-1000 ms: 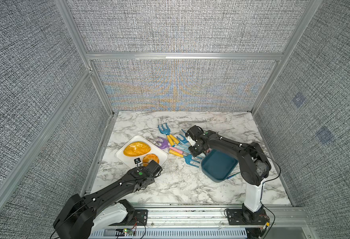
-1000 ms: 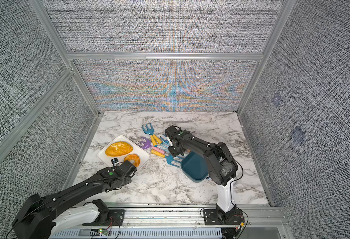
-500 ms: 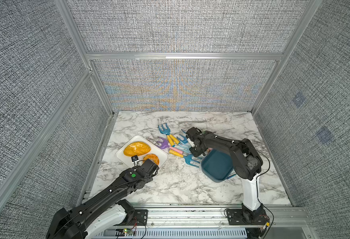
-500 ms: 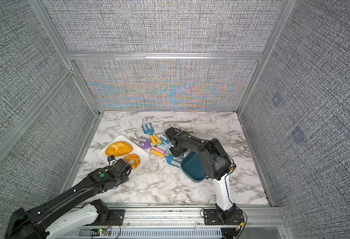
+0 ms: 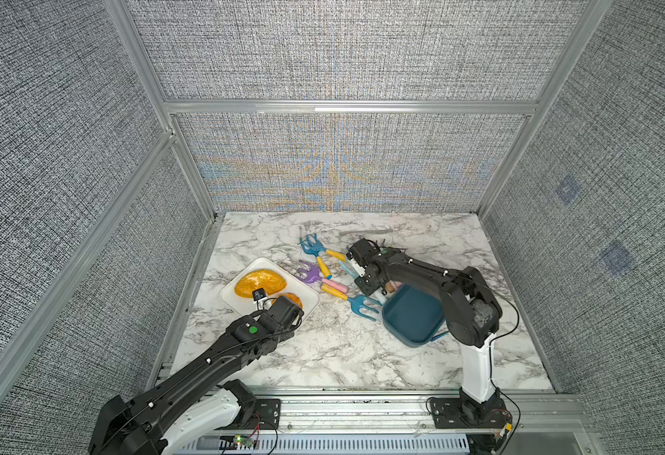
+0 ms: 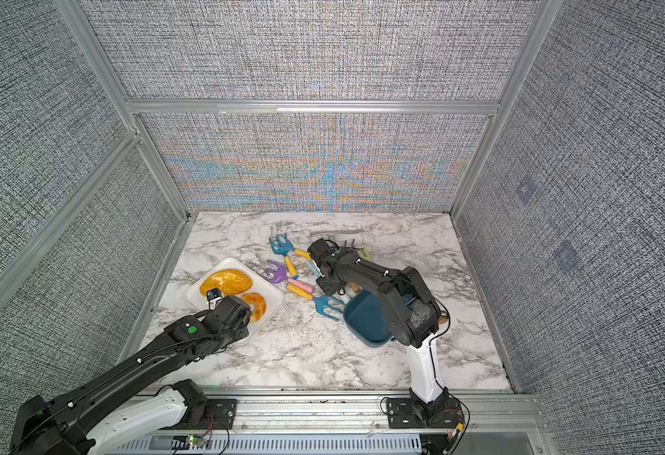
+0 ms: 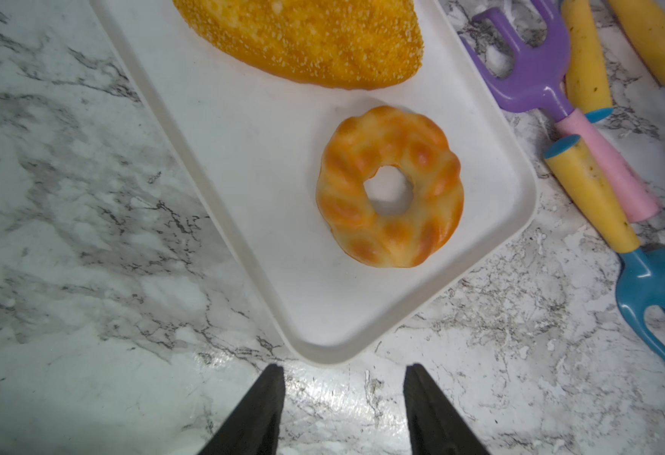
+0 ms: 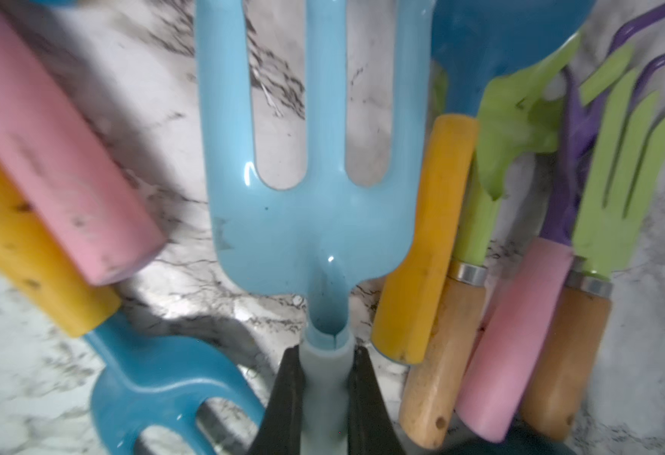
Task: Put the rake into the storage box
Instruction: Pick up the rake at the center of the board.
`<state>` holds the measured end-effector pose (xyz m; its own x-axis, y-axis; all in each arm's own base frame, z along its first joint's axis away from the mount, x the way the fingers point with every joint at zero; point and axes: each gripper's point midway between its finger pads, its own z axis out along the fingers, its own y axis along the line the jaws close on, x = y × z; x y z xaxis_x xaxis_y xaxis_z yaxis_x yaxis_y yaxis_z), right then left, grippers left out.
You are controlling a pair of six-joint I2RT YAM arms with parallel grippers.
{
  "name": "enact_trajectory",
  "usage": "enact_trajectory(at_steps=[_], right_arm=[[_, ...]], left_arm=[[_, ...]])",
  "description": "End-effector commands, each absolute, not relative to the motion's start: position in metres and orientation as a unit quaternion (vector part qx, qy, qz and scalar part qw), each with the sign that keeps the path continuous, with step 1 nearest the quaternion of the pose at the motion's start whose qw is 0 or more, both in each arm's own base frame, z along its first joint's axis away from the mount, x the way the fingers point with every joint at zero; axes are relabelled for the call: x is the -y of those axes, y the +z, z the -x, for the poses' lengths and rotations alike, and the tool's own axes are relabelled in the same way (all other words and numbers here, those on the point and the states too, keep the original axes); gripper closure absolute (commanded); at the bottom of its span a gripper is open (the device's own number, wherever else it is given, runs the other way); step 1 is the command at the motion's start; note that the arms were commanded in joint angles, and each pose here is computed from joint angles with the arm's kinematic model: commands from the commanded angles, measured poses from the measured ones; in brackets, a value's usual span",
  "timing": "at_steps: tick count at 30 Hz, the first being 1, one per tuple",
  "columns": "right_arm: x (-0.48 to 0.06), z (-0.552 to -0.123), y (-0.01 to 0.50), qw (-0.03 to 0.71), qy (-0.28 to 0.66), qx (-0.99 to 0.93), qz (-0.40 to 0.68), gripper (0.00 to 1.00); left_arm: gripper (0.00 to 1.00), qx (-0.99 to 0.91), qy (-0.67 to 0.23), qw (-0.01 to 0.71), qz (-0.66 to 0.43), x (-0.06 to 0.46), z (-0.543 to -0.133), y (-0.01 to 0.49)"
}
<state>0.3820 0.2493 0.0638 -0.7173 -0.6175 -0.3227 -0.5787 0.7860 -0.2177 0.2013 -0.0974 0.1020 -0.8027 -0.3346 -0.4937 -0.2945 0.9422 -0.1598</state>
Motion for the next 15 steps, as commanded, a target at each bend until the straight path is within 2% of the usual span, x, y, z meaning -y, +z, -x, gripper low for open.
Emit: enact_trajectory(at_steps=[1,10,15], right_arm=[[-0.264,-0.382,0.096,0.236,-0.01,-0.918,0.317,1.0],[-0.255,-0.36,0.181,0.325,0.06,-0.915,0.233,1.0],[-0.213,-0.34,0.201,0.351,0.084,-0.928,0.097,1.0]], left_arm=[[0.46,-0.946,-0.043,0.279,0.157,0.101,-0.208,0.11],[0.43,-0.941,-0.068,0.305,0.131,0.116,-0.222,0.129],[0.42,-0.942,-0.086,0.307,0.105,0.132,-0.232,0.132]])
